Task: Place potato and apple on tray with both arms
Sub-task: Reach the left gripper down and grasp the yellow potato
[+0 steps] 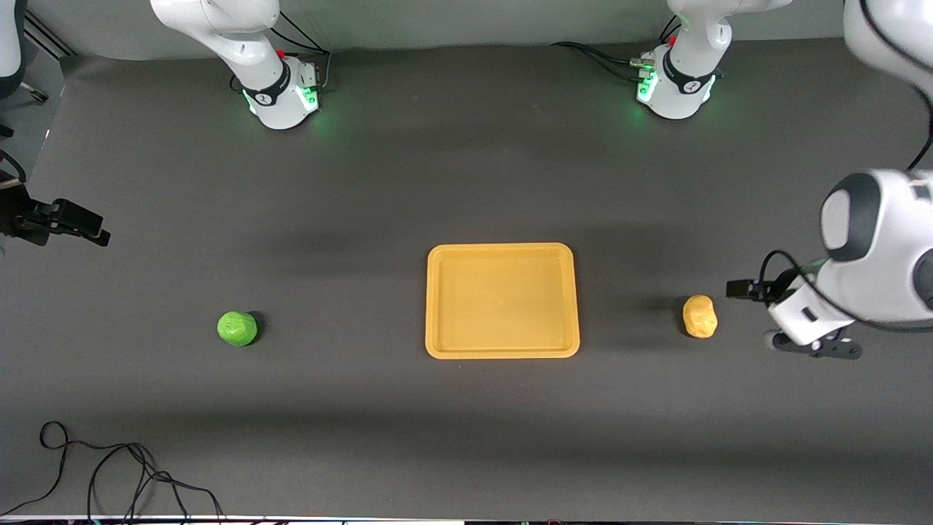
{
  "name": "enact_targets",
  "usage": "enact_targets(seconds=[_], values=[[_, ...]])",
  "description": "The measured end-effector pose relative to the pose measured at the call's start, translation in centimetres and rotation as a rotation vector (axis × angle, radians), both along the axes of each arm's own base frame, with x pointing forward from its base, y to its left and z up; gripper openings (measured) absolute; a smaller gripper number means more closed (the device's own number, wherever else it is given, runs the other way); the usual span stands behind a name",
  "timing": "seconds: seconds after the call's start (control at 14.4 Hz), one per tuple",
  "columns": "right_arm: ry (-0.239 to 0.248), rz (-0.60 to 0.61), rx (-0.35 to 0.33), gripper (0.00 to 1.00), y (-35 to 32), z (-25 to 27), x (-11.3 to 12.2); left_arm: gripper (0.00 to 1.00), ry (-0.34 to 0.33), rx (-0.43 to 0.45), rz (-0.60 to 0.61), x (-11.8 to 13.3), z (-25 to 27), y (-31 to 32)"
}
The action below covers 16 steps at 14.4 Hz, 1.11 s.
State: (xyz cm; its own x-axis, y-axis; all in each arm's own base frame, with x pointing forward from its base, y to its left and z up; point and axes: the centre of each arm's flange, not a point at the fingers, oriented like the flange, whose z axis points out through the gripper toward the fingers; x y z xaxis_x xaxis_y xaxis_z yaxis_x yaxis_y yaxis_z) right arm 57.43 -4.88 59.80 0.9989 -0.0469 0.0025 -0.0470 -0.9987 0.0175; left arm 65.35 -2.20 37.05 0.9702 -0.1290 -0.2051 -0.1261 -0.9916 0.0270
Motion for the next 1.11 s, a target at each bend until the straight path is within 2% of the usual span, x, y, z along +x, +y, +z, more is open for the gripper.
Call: enact_targets(seconds=[0.14, 0.42, 0.76, 1.11], values=[[0.020, -0.001, 0.011, 1.00, 0.1, -1.5, 0.7, 1.00, -0.010, -0.002, -0.003, 0.1, -2.5, -0.1], [0.017, -0.006, 0.043, 1.00, 0.2, -6.6, 3.0, 1.00, -0.025, 0.010, -0.019, -0.6, -7.2, -0.2], [0.017, -0.005, 0.042, 1.00, 0.2, -8.4, 3.3, 1.00, -0.039, 0.003, -0.025, -0.3, -11.4, -0.5], [0.014, 0.056, 0.039, 1.00, 0.0, -10.2, 4.1, 1.00, -0.097, -0.005, 0.005, -1.5, -15.9, -1.0]])
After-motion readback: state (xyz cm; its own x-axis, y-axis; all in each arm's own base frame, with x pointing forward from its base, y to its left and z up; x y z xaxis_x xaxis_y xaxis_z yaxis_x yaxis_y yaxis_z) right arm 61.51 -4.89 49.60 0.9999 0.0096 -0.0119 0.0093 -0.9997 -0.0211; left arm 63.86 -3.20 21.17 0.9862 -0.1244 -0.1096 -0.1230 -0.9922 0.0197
